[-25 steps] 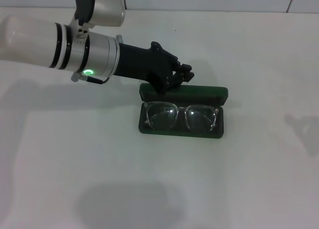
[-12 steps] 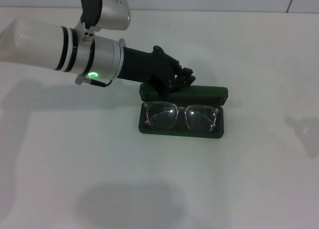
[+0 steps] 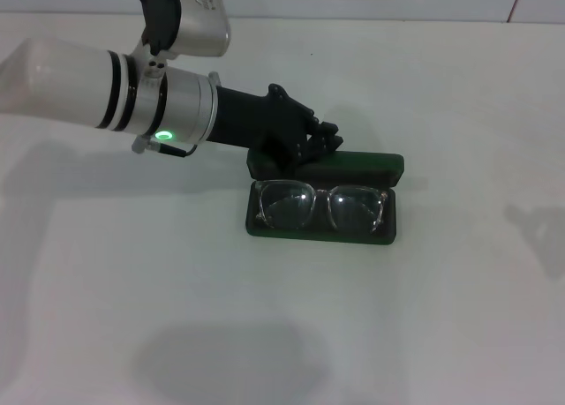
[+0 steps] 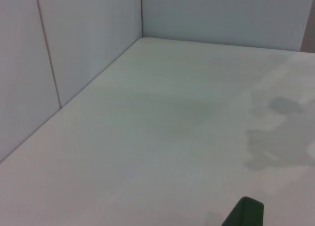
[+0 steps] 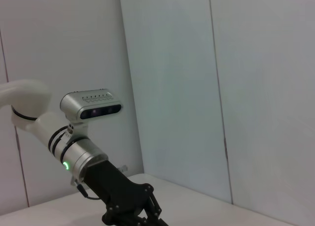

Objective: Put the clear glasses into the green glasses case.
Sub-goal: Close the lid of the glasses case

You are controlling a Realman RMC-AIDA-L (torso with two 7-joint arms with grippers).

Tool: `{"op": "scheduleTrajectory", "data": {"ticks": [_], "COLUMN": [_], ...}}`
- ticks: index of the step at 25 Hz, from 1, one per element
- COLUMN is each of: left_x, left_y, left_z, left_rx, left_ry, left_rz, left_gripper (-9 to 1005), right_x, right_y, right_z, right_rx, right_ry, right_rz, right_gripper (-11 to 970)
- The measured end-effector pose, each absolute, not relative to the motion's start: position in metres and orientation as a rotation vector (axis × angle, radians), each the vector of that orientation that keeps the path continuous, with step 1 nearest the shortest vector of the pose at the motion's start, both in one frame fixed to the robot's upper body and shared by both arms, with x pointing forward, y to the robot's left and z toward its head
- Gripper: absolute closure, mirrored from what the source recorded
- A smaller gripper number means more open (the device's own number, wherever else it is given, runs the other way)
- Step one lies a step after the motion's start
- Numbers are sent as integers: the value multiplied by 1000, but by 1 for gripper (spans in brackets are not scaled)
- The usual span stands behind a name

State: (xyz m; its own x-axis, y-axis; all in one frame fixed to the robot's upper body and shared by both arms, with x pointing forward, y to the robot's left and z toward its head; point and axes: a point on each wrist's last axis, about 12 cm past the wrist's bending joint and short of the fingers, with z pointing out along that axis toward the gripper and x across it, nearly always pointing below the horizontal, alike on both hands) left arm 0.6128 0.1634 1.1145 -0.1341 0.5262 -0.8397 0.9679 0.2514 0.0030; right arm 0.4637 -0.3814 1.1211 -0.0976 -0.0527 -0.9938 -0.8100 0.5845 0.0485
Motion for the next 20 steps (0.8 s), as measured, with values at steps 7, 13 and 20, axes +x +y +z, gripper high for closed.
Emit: {"op": "scheduleTrajectory", "data": {"ticks": [7, 13, 20], "left_x": [611, 610, 608], "left_y": [163, 164, 164], "left_z": [1110, 1109, 1107], "left_rx": [1379, 1375, 1375], "left_ry": [1779, 1783, 1788], "left_rz": [-747, -749, -767], "left_gripper": [864, 865, 866], "right_x": [463, 463, 463], "right_y": [-382, -381, -381], "right_z": [1121, 1121, 1122], "right_rx": [-752, -756, -759], "right_ry": [1552, 1546, 1541], "right_rz": [748, 747, 750], "right_gripper": [912, 909, 905]}}
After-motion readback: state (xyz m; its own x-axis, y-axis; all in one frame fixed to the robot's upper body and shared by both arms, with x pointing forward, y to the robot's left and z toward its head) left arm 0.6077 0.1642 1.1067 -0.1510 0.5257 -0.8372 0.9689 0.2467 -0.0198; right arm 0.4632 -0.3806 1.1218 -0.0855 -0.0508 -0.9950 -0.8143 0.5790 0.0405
